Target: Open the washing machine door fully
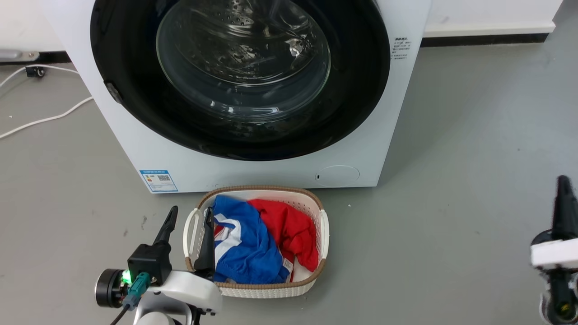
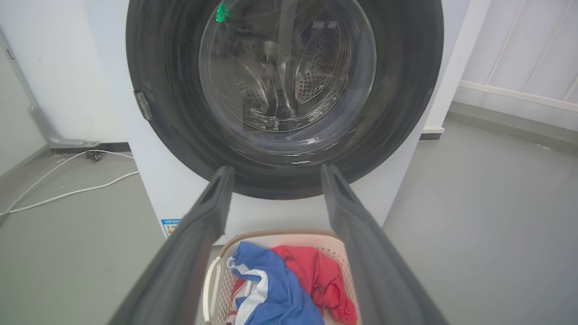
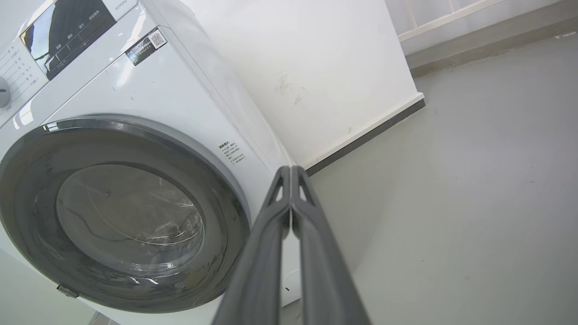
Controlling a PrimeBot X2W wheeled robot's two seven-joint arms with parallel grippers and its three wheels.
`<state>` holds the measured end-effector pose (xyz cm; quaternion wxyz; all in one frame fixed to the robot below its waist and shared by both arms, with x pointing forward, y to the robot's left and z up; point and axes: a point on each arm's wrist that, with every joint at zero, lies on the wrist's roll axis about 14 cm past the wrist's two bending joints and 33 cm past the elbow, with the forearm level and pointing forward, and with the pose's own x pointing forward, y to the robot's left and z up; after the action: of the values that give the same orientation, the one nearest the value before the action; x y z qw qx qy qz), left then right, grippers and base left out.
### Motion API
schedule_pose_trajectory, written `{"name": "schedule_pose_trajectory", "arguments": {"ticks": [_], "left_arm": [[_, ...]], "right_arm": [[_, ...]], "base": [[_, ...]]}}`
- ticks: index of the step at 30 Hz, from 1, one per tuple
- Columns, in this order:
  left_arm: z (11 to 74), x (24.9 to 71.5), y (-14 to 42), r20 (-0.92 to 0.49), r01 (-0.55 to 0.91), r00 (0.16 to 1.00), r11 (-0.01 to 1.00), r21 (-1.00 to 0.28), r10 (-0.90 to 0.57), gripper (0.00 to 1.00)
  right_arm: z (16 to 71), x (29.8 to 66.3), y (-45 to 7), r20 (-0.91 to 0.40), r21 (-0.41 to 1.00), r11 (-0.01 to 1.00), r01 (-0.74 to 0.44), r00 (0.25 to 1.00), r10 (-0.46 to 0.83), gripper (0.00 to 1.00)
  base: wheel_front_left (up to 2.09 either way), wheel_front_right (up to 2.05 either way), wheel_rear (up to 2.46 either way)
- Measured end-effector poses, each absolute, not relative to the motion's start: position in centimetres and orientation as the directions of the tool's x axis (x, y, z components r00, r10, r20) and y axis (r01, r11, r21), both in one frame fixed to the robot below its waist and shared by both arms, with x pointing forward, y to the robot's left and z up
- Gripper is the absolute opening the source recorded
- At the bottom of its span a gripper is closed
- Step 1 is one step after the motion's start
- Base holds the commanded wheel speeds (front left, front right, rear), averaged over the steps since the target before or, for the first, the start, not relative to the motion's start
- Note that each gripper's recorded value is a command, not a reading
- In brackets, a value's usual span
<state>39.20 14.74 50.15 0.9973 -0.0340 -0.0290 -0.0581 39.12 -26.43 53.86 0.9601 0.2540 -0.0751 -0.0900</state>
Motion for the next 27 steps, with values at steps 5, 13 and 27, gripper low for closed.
{"name": "schedule_pose_trajectory", "arguments": {"ticks": [5,13,27], "left_arm": [[49.9,40.0,14.6,0.058,0.122,0.991,0.990,-0.071,-0.118,1.00],[49.3,42.2,14.4,0.050,0.117,0.992,0.990,-0.080,-0.113,1.00],[47.5,45.1,14.6,0.025,0.104,0.994,0.991,-0.080,-0.102,1.00]], "right_arm": [[53.4,40.6,-29.3,0.081,0.621,0.759,0.194,0.948,-0.308,0.00],[53.2,45.0,-32.2,0.045,0.876,0.458,0.154,0.918,-0.395,0.00],[55.0,55.0,-34.5,0.058,0.997,-0.039,-0.072,0.956,-0.287,0.00]], "base": [[0.00,0.00,0.00],[0.00,0.00,0.00],[0.00,0.00,0.00]]}}
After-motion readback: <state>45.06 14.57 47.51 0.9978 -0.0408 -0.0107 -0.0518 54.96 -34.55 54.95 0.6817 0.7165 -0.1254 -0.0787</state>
